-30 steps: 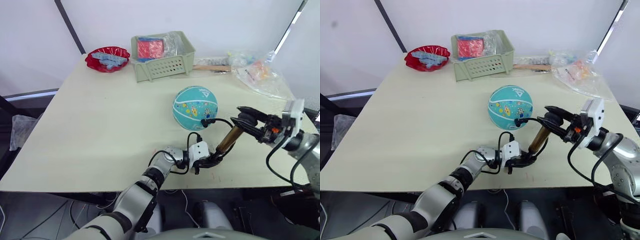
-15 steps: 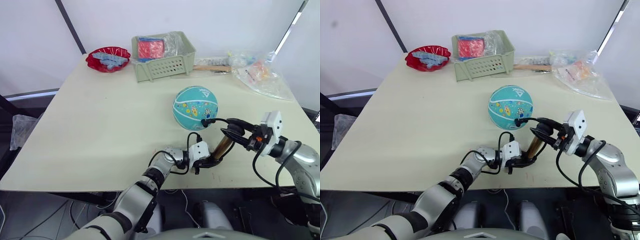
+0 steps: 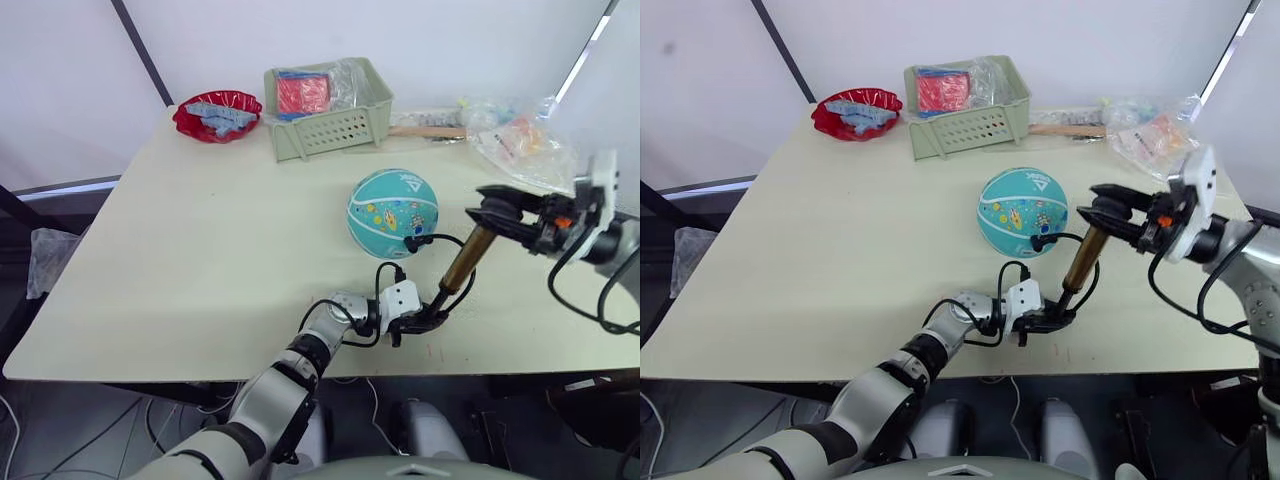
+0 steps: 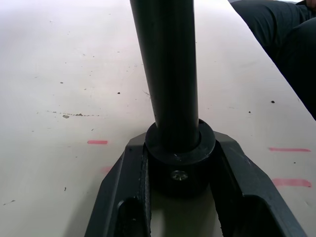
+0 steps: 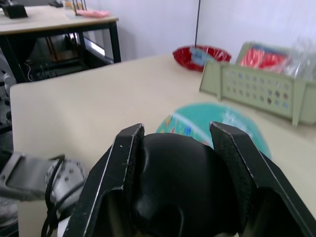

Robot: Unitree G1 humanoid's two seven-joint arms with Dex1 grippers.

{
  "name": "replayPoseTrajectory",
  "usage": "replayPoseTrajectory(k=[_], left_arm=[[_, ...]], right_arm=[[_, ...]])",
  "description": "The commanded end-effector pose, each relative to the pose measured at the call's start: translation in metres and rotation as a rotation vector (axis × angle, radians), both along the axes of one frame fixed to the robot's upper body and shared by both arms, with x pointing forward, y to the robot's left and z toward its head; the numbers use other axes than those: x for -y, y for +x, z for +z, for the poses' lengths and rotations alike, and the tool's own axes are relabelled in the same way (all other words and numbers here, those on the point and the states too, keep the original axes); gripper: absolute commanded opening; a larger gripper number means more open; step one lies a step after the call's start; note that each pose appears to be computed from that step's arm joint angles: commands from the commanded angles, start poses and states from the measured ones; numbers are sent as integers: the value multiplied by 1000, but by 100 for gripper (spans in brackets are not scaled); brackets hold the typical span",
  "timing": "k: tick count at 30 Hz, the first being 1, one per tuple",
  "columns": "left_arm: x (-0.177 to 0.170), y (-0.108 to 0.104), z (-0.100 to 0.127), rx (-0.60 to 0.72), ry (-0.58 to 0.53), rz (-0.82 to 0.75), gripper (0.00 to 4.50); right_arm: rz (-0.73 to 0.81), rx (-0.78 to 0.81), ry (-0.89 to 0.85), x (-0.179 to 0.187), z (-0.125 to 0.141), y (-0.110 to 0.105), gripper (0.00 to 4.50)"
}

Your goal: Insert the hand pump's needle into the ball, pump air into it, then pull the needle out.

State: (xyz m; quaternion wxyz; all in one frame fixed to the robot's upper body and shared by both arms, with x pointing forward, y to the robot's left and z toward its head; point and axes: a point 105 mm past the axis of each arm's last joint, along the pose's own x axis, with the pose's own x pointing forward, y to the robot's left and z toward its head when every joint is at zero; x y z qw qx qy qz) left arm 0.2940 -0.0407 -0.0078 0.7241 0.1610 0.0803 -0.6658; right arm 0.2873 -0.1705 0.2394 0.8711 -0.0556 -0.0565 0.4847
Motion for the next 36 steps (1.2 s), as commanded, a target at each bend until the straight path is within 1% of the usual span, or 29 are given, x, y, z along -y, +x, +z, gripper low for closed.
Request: replayPoseTrajectory(k=[1,3,5,10,13,14,17,21,23,26,31,36], left_arm=[[-25,-17,-44,-127,147,29,115],[-25,-17,-44,-124,148,28,115],[-25,-17,-44,-123,148,28,115],[-26,-17,-45,-122,150,29,115],[-26,-17,-45,-123,150,29,115],[-26,-17,-45,-122,151,28,115],[-26,-18,-45,-120,151,25,115],[-25,-17,-44,-119,149,27,115],[-25,-17,-44,-118,148,28,115],[-26,-17,-45,-120,146,31,115],[-27,-17,-45,-122,145,35,115],[-26,-18,-45,-123,142,36,115]], right_arm=[[-39,169,26,13,50,-9,161],[-42,189,72,15,62,-10,161],[-48,199,93,17,68,-11,161],[-61,212,87,20,74,-14,161],[-59,197,63,16,67,-13,161],[-54,180,43,14,60,-12,161],[-29,95,-55,5,21,-10,161],[-10,27,-88,-2,-12,-9,161],[-5,6,-87,-4,-23,-8,161],[14,-46,-109,-11,-51,-9,161],[18,-118,-114,-18,-87,-12,161],[17,-160,-146,-24,-115,-16,161]])
